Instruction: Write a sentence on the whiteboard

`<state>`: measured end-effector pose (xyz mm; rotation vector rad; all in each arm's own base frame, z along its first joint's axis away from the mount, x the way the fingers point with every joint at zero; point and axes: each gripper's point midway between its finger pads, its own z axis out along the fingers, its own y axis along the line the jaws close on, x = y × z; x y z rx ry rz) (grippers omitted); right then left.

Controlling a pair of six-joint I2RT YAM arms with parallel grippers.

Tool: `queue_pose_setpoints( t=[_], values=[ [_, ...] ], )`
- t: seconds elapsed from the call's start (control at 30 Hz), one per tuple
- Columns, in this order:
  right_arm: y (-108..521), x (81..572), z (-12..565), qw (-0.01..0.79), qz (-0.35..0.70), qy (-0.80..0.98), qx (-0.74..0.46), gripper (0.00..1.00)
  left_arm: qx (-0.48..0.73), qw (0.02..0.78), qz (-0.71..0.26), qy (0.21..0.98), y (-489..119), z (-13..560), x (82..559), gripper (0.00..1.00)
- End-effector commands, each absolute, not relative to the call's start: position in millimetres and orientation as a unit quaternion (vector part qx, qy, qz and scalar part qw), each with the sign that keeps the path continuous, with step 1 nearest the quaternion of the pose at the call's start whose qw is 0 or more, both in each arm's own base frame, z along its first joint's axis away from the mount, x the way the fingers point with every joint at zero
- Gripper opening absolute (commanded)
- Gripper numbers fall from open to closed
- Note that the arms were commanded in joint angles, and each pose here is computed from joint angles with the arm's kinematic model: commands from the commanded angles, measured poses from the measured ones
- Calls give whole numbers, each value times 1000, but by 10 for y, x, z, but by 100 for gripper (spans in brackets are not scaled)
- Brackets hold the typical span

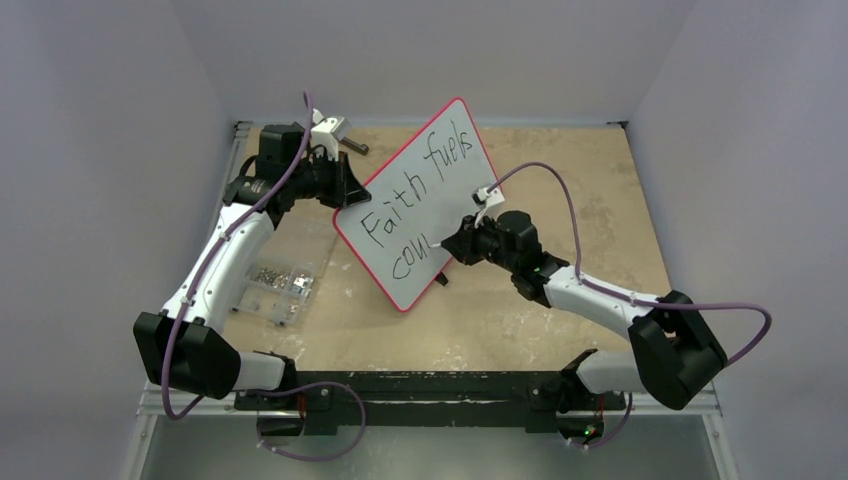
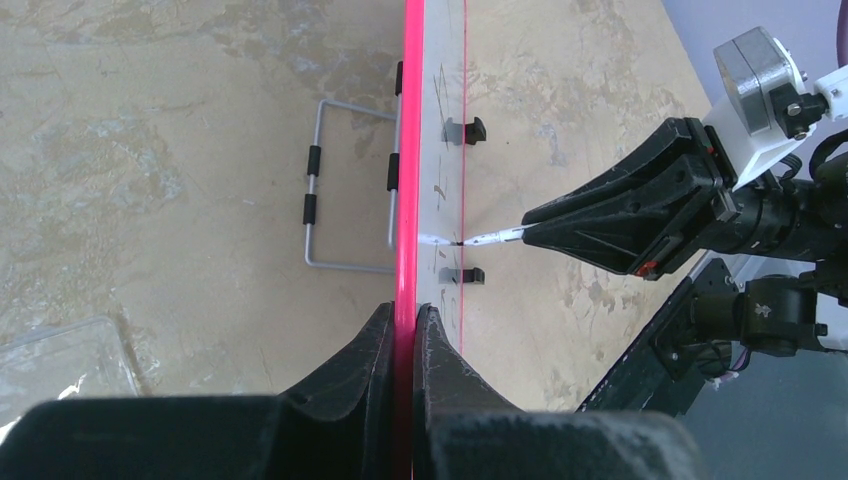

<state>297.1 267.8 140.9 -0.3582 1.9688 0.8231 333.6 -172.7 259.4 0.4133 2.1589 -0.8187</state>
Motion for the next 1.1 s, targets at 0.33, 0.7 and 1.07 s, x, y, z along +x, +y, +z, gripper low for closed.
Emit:
queue_pose_setpoints(
  t=[0.33, 0.7, 1.07],
  values=[
    [2800, 3219, 1908, 519, 337, 771, -152, 0, 162, 432, -275, 844, -1570, 2682, 3496, 0],
    [2766, 3344, 1967, 529, 312, 776, -143, 0, 162, 430, -275, 844, -1570, 2670, 3502, 0],
    [2750, 3309, 2009, 529, 312, 775, -148, 0, 162, 432, -275, 844, -1570, 2682, 3497, 0]
  ],
)
